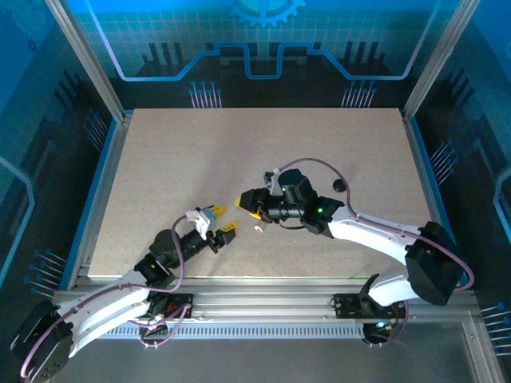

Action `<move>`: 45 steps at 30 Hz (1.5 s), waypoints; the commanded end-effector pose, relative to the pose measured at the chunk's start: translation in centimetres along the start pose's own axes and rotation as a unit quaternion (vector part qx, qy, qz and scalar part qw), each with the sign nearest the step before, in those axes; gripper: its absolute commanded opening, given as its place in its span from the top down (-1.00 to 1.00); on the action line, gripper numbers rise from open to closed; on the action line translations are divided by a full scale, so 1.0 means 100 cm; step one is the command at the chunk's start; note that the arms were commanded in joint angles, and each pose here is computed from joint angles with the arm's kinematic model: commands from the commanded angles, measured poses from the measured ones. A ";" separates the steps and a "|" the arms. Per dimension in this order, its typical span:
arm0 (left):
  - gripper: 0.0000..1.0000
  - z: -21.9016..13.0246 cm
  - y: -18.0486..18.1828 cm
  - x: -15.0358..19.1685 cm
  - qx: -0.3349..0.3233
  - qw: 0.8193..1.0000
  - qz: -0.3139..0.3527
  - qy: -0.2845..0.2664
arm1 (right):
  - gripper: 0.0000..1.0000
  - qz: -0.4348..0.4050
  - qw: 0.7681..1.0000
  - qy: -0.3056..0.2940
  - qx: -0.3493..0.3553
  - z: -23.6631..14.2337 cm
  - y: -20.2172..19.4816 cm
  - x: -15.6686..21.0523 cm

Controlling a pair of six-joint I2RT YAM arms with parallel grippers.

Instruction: Insert the wireless bluetooth earbuds into the charging case

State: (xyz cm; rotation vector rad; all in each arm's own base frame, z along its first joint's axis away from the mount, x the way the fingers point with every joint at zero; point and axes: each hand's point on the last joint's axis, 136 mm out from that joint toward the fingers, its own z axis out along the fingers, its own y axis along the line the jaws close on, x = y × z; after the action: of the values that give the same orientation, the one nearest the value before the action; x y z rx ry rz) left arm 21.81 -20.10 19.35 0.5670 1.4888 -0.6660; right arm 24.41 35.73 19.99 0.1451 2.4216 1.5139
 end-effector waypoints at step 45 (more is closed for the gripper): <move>0.71 -0.001 0.017 -0.013 -0.055 0.997 -0.050 -0.001 | -0.37 -0.108 0.994 0.013 -0.024 0.007 0.043 0.008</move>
State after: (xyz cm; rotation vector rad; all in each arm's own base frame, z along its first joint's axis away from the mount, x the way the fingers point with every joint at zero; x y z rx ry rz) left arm 23.35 -18.24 19.98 0.3711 1.5405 -0.6412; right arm 23.34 40.03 20.69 -0.0372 2.4034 1.5704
